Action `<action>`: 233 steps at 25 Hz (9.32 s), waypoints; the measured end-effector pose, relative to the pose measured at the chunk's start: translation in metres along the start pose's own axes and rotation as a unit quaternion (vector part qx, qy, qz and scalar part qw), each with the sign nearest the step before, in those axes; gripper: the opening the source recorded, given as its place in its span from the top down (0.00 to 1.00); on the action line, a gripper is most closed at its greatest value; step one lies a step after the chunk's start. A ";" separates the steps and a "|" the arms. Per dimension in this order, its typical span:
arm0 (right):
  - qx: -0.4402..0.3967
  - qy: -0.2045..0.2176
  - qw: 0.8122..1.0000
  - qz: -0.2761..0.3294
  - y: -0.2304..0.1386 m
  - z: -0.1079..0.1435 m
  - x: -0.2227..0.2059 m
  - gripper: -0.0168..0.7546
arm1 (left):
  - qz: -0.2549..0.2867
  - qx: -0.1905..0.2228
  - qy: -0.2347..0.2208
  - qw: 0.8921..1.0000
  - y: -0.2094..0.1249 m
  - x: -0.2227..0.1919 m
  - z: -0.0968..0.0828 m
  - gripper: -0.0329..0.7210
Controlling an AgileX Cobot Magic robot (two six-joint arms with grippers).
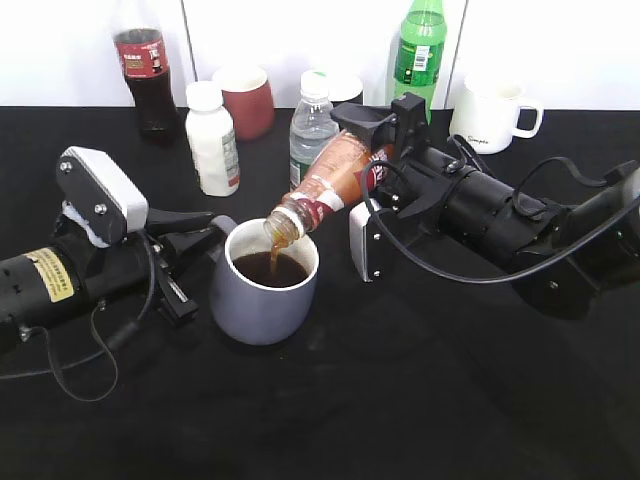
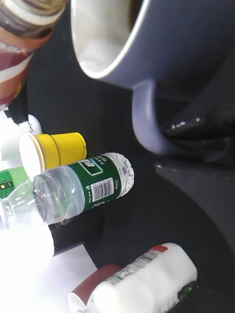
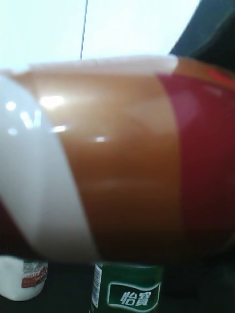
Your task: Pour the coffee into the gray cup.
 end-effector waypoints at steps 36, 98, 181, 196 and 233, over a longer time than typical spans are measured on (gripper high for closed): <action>-0.687 -0.003 0.726 0.002 -0.001 -0.001 0.000 0.32 | -0.013 0.085 0.174 0.981 -0.002 0.011 0.053 0.83; -0.736 -0.121 0.599 0.292 -0.119 0.068 0.100 0.32 | -0.081 0.096 0.181 0.975 0.031 0.027 0.059 0.44; -0.731 0.115 0.504 0.446 0.005 -0.101 0.348 0.24 | 0.235 0.234 0.184 0.925 0.066 0.286 -0.030 0.26; -0.731 0.112 0.505 0.445 0.004 -0.102 0.348 0.24 | 0.218 0.240 0.204 0.924 0.067 0.291 -0.029 0.26; -0.728 -0.079 0.520 0.439 0.013 -0.126 0.385 0.24 | 0.104 0.264 0.364 0.887 0.072 0.330 -0.030 0.56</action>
Point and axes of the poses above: a point on each arm's last joint axis where the gripper is mounted, x pointing back along that axis away from the gripper, z along the wrist's bending axis when the last joint is at zero, y = z × x, the point moved 6 cm from there along -x, pointing out along that axis toward the gripper, and after that the axes turned 5 degrees about x, right-handed, at the moved point
